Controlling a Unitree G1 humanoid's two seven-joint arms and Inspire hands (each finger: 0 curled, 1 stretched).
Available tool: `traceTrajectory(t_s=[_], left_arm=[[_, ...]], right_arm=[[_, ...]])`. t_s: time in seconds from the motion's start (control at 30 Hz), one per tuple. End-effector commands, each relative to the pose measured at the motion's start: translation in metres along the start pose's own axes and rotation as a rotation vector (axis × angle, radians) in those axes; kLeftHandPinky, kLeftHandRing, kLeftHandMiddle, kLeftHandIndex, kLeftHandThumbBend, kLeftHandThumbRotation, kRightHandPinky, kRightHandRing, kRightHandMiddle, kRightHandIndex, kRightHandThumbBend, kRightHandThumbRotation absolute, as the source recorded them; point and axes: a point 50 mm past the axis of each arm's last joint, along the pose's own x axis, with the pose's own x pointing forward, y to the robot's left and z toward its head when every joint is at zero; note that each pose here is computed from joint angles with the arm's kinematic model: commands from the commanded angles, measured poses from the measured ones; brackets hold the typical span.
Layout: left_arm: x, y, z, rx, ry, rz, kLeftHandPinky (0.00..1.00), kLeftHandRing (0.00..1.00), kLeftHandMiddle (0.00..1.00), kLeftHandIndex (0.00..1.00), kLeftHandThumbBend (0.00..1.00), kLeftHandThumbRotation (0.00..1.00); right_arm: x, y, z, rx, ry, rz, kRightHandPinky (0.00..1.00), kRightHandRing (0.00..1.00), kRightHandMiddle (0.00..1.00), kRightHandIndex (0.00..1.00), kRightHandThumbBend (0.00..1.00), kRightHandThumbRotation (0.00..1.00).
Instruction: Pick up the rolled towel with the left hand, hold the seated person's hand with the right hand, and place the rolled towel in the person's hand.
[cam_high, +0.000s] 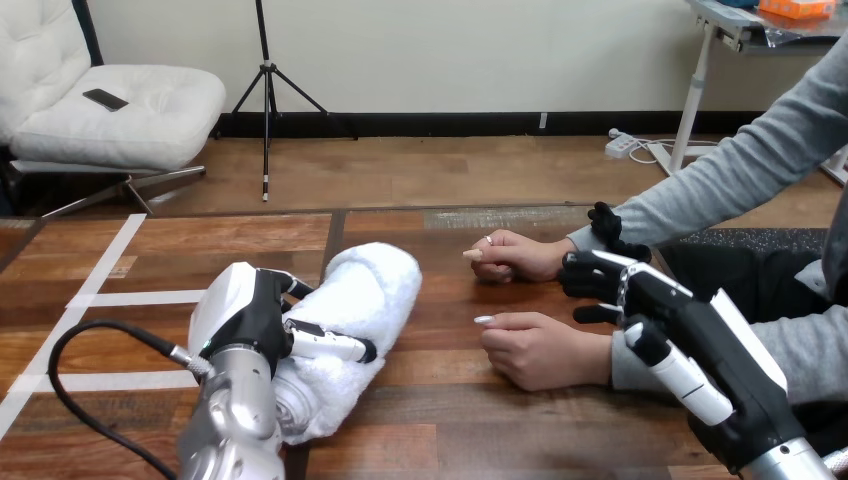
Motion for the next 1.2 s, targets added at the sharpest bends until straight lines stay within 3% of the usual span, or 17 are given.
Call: traceTrajectory(t_s=[0.0,0.27,0.47,0.7,1.17], left_arm=[[-0.021,0.055,0.051,-0.04,-0.315,0.177,0.16,0.24,0.33,0.44,0.69,0.0],[-0.028,0.059,0.049,-0.06,-0.357,0.186,0.13,0.2,0.3,0.44,0.69,0.0],[-0.031,0.062,0.048,-0.08,-0.376,0.193,0.12,0.19,0.3,0.44,0.68,0.0],[-0.035,0.065,0.046,-0.102,-0.387,0.203,0.16,0.24,0.34,0.44,0.68,0.0],[-0.04,0.07,0.041,-0.121,-0.414,0.223,0.23,0.3,0.39,0.44,0.66,0.0]], right_arm=[[0.029,-0.023,0.025,-0.14,-0.133,0.016,0.84,0.87,0.86,0.84,0.81,0.83],[0.031,-0.027,0.028,-0.194,-0.12,0.038,0.89,0.9,0.88,0.86,0.8,0.81],[0.033,-0.03,0.031,-0.225,-0.115,0.044,0.89,0.91,0.89,0.87,0.91,0.78],[0.037,-0.035,0.033,-0.275,-0.102,0.052,0.84,0.89,0.89,0.88,0.99,0.77],[0.045,-0.045,0.037,-0.361,-0.083,0.061,0.78,0.88,0.91,0.9,1.0,0.78]])
